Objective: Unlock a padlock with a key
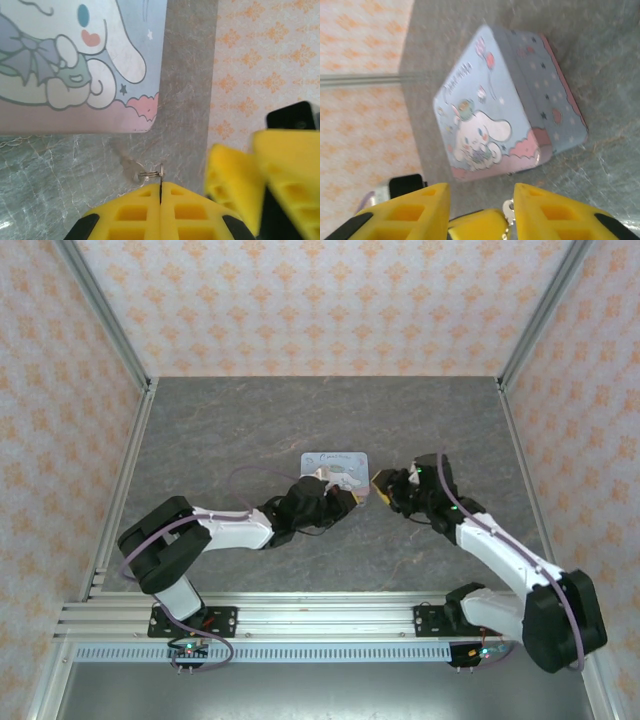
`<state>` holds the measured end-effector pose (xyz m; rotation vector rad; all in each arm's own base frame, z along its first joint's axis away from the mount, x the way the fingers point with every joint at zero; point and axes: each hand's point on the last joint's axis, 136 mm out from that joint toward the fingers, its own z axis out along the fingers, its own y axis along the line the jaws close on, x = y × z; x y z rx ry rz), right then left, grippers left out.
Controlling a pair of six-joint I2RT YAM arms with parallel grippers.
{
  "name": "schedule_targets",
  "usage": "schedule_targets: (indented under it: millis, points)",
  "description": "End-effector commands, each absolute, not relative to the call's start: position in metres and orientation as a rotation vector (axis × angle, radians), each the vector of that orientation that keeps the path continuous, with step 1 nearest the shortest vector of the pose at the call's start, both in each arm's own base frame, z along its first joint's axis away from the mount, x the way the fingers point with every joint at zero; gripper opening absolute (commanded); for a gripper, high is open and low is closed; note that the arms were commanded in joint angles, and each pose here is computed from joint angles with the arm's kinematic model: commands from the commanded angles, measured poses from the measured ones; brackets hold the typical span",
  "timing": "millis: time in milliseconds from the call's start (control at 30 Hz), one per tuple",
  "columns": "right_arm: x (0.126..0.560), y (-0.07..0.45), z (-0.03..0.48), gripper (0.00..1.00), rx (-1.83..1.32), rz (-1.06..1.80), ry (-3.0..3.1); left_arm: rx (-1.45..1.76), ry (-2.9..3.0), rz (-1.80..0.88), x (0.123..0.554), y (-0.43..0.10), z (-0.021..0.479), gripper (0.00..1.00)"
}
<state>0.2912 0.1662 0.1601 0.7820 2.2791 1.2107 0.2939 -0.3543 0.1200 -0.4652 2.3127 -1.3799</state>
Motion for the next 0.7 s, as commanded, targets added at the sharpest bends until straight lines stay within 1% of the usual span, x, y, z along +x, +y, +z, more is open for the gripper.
schedule_targets:
  millis: [0, 167, 400, 533, 667]
  points:
    - [0.29, 0.161, 0.176, 0.38, 0.751, 1.25, 2.259, -0.312, 2.252, -1.428, 0.298, -0.355, 0.163, 0.0]
    - [0.3, 0.167, 0.201, 0.39, 0.639, 1.364, 2.163, -0.095, 2.233, -1.471, 0.296, -0.354, 0.199, 0.0]
    - [0.308, 0.176, 0.237, 0.42, 0.428, 1.423, 2.084, 0.145, 2.197, -1.502, 0.296, -0.343, 0.238, 0.0]
    - [0.31, 0.186, 0.251, 0.42, 0.294, 1.467, 2.062, 0.272, 2.193, -1.519, 0.296, -0.339, 0.248, 0.0]
    - [0.313, 0.19, 0.254, 0.42, 0.203, 1.481, 2.053, 0.366, 2.214, -1.535, 0.296, -0.338, 0.245, 0.0]
